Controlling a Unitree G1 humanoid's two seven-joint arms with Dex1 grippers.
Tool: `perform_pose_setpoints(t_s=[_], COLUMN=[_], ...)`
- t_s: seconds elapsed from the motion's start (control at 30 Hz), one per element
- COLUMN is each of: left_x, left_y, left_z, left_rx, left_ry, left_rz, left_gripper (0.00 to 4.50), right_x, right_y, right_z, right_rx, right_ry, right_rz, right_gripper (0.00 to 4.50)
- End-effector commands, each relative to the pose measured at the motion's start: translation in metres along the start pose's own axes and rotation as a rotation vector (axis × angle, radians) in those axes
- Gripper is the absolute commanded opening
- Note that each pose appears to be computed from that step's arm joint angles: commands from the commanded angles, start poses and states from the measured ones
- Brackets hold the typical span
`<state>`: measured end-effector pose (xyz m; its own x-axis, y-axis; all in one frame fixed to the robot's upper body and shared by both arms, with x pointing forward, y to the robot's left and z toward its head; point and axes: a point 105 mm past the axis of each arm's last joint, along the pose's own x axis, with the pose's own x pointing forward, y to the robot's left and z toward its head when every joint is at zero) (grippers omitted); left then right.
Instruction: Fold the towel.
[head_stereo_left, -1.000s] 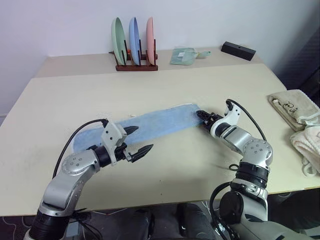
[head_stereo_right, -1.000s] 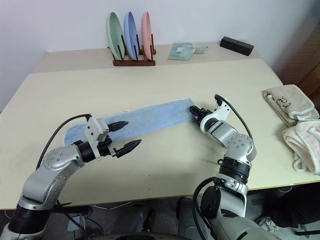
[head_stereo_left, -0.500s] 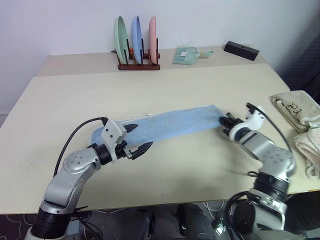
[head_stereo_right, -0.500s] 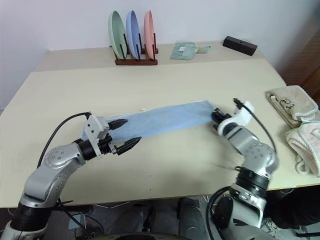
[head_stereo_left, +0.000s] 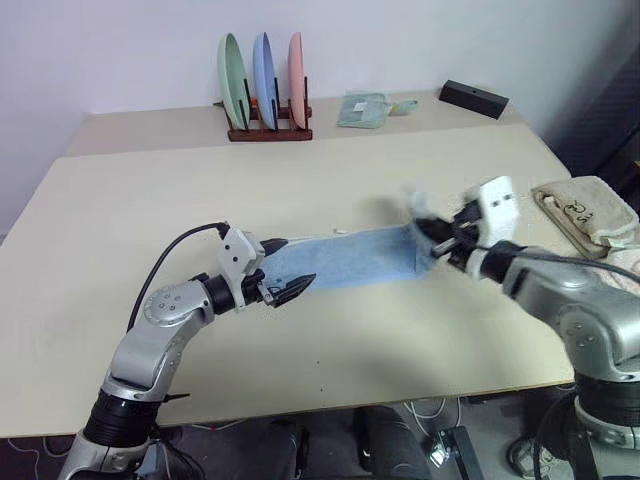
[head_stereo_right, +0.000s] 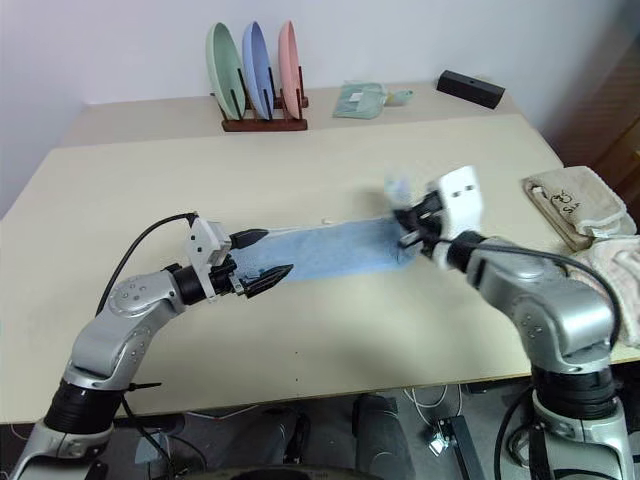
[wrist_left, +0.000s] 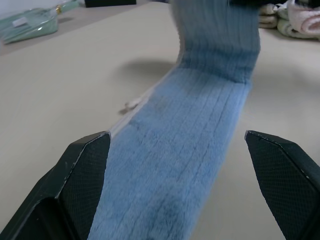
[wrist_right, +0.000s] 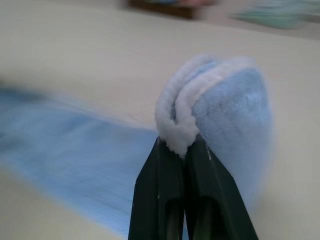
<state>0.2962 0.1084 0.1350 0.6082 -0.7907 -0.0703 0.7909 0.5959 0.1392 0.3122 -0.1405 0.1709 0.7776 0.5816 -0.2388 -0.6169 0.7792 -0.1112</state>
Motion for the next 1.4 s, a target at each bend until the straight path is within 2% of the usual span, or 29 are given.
perform_pose_setpoints(t_s=[0.03,0.2,0.43,0.53,0.67,0.77,0.83,0.87,1.0,1.13,1.2,1.3,1.4], left_x=[-0.002,-0.004,-0.012,-0.014,-0.02,-0.024,-0.027,-0.028,-0.028,-0.026,-0.026,-0.026,-0.031], left_y=[-0.003,-0.004,-0.004,-0.002,0.01,0.014,0.015,0.015,0.013,0.013,0.014,0.015,0.017], left_z=[0.011,0.012,0.009,0.008,0.005,0.005,0.003,0.002,0.0,-0.003,-0.005,-0.005,-0.007], left_rx=[0.034,0.033,0.026,0.025,0.012,0.003,-0.001,-0.005,-0.016,-0.06,-0.062,-0.06,-0.059], left_ry=[-0.041,-0.042,-0.029,-0.022,-0.011,-0.011,-0.005,-0.002,0.0,-0.017,-0.014,-0.012,-0.003], left_rz=[0.012,0.037,0.069,0.08,0.143,0.162,0.166,0.169,0.176,0.206,0.222,0.23,0.255], left_gripper=[4.41,4.41,4.41,4.41,4.41,4.41,4.41,4.41,4.41,4.41,4.41,4.41,4.41], right_x=[0.018,0.039,0.043,0.039,0.022,0.002,-0.005,-0.003,0.006,0.043,0.062,0.071,0.073], right_y=[0.022,0.032,0.044,0.043,0.038,0.037,0.024,0.011,-0.009,-0.009,-0.014,-0.017,-0.003], right_z=[-0.007,-0.021,-0.032,-0.029,-0.015,-0.006,0.005,0.01,0.009,-0.009,-0.031,-0.042,-0.073], right_rx=[-0.102,-0.107,-0.152,-0.16,-0.231,-0.275,-0.257,-0.229,-0.208,-0.136,-0.145,-0.168,-0.169], right_ry=[0.022,0.052,0.08,0.067,0.014,-0.019,-0.062,-0.085,-0.095,-0.118,-0.063,-0.039,0.053], right_rz=[0.097,0.132,0.199,0.216,0.253,0.341,0.319,0.263,0.168,0.144,0.106,0.094,0.169], right_gripper=[0.05,0.05,0.05,0.87,2.8,4.28,4.28,4.13,2.28,0.13,0.06,0.06,0.06])
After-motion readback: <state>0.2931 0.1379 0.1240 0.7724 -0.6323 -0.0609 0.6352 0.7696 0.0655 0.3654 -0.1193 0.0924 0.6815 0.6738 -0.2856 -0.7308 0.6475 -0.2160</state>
